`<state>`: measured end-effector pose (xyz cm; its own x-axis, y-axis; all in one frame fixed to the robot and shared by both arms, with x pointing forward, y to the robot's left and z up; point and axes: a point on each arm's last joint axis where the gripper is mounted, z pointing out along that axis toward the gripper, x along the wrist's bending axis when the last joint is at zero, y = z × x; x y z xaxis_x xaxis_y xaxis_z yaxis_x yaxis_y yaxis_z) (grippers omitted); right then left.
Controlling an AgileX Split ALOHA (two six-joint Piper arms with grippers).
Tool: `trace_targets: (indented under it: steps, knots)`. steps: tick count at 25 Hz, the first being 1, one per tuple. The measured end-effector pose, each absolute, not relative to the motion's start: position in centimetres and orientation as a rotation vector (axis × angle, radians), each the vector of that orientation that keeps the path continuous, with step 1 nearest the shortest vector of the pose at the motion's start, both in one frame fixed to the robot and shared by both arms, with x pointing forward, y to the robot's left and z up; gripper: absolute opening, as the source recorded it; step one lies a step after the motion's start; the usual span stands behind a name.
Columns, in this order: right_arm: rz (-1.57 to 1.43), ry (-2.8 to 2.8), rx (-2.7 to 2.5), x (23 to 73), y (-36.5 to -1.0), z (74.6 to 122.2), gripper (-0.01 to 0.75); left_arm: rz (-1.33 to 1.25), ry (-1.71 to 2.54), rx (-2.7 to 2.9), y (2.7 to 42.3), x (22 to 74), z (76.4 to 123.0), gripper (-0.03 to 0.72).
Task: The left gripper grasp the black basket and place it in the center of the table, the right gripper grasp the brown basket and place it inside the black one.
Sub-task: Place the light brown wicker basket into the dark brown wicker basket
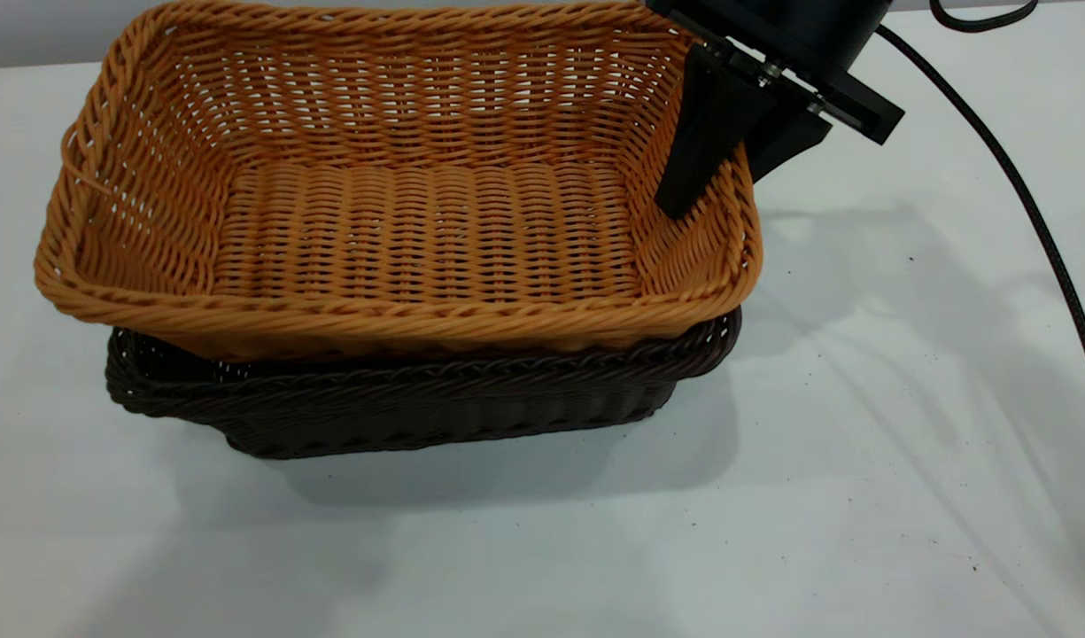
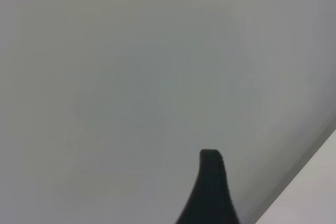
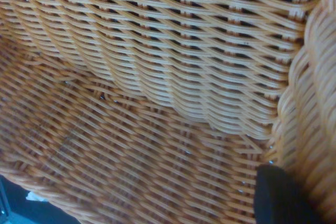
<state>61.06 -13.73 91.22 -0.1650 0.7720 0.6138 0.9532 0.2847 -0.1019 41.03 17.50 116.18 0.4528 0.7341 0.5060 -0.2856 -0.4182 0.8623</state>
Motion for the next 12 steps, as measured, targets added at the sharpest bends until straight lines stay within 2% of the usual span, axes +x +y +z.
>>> trace_targets:
  steps: [7, 12]
  knots:
    - [-0.406, -1.996, -1.511, 60.87, -13.73, 91.28, 0.107, 1.194, 0.396, 1.635, 17.5, 41.03, 116.18, 0.512]
    - [-0.413, -1.99, -1.508, 60.86, -13.67, 91.36, 0.203, 1.191, 0.399, 1.634, 17.5, 41.03, 116.18, 0.512]
